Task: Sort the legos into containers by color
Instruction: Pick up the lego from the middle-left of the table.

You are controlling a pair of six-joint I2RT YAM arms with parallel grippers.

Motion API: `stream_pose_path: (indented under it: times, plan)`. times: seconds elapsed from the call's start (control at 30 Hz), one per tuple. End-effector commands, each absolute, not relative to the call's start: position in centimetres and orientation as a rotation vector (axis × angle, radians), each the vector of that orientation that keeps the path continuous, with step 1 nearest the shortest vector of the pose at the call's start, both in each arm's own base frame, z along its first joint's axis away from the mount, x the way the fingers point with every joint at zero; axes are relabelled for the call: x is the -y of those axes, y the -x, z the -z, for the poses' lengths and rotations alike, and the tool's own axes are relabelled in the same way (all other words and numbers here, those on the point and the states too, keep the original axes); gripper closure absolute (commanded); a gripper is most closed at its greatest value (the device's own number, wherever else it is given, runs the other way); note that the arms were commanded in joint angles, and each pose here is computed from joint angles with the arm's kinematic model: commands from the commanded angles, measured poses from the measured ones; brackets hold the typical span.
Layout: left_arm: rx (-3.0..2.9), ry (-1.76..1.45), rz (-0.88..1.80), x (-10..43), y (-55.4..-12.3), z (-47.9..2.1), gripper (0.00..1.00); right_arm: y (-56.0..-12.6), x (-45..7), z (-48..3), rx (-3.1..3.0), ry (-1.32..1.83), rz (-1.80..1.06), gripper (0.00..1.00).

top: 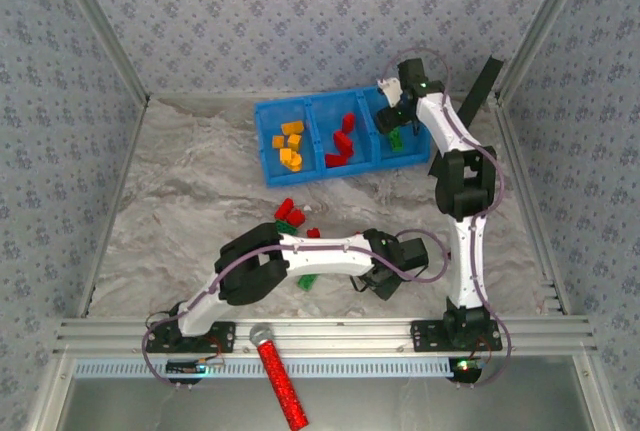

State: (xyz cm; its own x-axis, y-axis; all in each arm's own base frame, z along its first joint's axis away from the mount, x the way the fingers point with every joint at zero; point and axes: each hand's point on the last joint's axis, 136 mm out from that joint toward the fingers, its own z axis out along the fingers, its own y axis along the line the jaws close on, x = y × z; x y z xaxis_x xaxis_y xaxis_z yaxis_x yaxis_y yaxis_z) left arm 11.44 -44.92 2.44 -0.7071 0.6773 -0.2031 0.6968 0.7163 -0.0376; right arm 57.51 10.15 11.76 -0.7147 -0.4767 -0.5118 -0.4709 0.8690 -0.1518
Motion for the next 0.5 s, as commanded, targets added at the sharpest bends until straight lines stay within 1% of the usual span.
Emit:
stream_pose_path:
  times: [0.0, 0.17, 0.27, 0.37, 0.47]
  plan:
    - [-2.75, -1.123, 0.165, 45.2, -10.9, -2.2, 0.6, -56.8, -9.3, -14.7, -2.472, 0.642, 0.016, 0.24]
    - [-2.747, -1.116, 0.167, 45.0, -10.9, -2.5, 0.77, -56.1, -9.3, -15.2, -2.481, 0.63, 0.0, 0.23]
    - [-2.736, -1.109, 0.177, 44.6, -11.0, -3.4, 0.84, -55.8, -9.2, -15.6, -2.482, 0.621, -0.011, 0.23]
    - [-2.722, -1.078, 0.21, 44.0, -11.7, -5.2, 0.9, -55.5, -9.3, -16.3, -2.47, 0.611, -0.034, 0.23]
    - [-2.699, -0.984, 0.272, 42.7, -14.0, -8.4, 0.92, -54.9, -9.5, -17.5, -2.446, 0.616, -0.062, 0.22]
